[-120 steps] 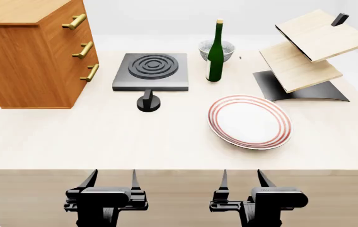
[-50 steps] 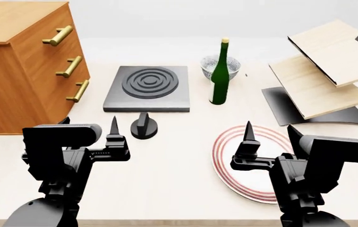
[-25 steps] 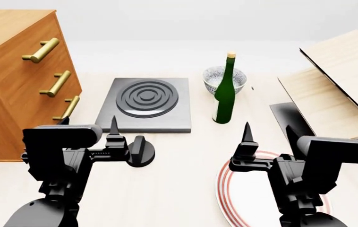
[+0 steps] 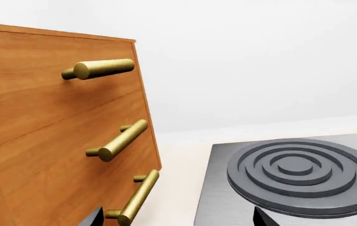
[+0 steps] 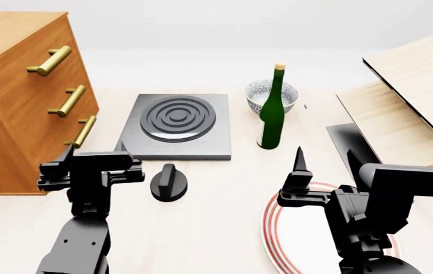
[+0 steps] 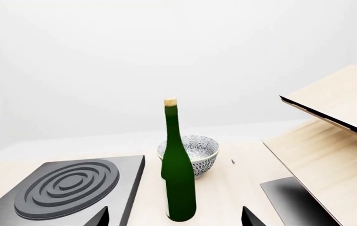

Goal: Turn on the stove.

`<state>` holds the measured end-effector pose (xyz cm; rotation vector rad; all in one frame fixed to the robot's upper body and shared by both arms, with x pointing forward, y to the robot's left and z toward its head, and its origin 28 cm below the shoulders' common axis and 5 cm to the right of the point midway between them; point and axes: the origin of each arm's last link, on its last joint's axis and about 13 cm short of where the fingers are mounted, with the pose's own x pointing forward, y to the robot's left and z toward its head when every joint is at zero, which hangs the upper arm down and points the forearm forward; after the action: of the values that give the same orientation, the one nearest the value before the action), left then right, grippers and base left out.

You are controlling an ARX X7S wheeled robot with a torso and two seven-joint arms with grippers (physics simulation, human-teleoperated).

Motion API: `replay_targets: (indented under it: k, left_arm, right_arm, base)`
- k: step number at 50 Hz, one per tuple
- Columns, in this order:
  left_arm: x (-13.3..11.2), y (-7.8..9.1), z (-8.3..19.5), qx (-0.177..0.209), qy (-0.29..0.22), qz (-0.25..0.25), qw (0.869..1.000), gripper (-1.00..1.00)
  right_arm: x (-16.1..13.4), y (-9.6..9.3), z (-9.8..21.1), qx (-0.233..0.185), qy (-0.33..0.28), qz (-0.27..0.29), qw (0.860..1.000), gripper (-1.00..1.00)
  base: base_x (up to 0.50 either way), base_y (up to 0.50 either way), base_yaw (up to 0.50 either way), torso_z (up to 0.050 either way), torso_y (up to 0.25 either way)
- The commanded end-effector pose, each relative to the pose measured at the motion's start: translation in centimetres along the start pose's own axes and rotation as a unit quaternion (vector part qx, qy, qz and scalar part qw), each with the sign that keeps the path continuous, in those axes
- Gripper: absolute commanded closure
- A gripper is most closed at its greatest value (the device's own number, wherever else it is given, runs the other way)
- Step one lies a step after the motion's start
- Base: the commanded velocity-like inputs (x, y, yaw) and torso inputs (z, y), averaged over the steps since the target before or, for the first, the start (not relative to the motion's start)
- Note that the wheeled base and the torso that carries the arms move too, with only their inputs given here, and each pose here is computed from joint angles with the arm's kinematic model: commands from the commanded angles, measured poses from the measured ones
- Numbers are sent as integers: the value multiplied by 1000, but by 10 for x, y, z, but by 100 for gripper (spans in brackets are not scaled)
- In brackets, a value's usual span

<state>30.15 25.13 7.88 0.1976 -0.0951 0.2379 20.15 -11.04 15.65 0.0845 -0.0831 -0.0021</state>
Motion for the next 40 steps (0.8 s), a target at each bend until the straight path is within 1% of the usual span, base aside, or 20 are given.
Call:
replay_targets:
  k: [1, 5, 10, 17, 21, 27, 28, 29, 30, 31, 32, 33, 35, 40]
  left_arm:
    - [10, -9, -55, 35, 12, 10, 999, -100]
    - [10, -11, -63, 33, 20, 13, 999, -100]
    - [5, -18, -76, 29, 26, 7, 999, -100]
    - [3, -27, -82, 13, 44, 3, 999, -100]
    - [0, -31, -91, 23, 46, -3, 999, -100]
    - [-4, -32, -99, 28, 55, -6, 998, -100]
    - [-11, -41, -102, 26, 64, -19, 997, -100]
    - [-12, -42, -102, 25, 64, -21, 997, -100]
    - [-48, -81, -112, 26, 112, -117, 987, -100]
    - [-46, -82, -104, 27, 111, -117, 987, -100]
    - [-38, -86, -86, 11, 73, -121, 990, -100]
    - [-37, -87, -81, 8, 62, -122, 990, -100]
    - [-40, -88, -77, 7, 62, -131, 989, -100]
    - [-51, -93, -61, -5, 53, -173, 983, -100]
  right_arm:
    - [1, 0, 0, 0, -1, 0, 1000, -100]
    - [1, -1, -1, 0, 1, 0, 1000, -100]
    - [1, 0, -2, 1, 2, 0, 1000, -100]
    - [1, 0, -5, 0, 6, 0, 1000, -100]
    - [0, -1, -5, 1, 8, -1, 1000, -100]
    - [0, -1, -5, -1, 5, -2, 1000, -100]
    - [1, -1, -6, -1, 7, -2, 1000, -100]
    - [1, -1, -6, -2, 7, -2, 1000, -100]
    - [-1, -6, -9, 4, 9, -11, 1000, -100]
    - [-1, -6, -9, 4, 9, -12, 1000, -100]
    - [-1, -7, -9, 4, 9, -12, 1000, -100]
    - [-1, -7, -9, 4, 9, -13, 1000, -100]
    - [-1, -7, -9, 4, 8, -13, 1000, -100]
    - [-2, -9, -8, 5, 6, -17, 1000, -100]
  base:
    - [0, 0, 0, 0, 0]
    - [0, 0, 0, 0, 0]
    - [0, 0, 0, 0, 0]
    - [0, 0, 0, 0, 0]
    - [0, 0, 0, 0, 0]
    - [0, 0, 0, 0, 0]
    - [0, 0, 0, 0, 0]
    - [0, 0, 0, 0, 0]
    - [0, 0, 0, 0, 0]
    - [0, 0, 0, 0, 0]
    - [0, 0, 0, 0, 0]
    - [0, 0, 0, 0, 0]
    - [0, 0, 0, 0, 0]
    - [0, 0, 0, 0, 0]
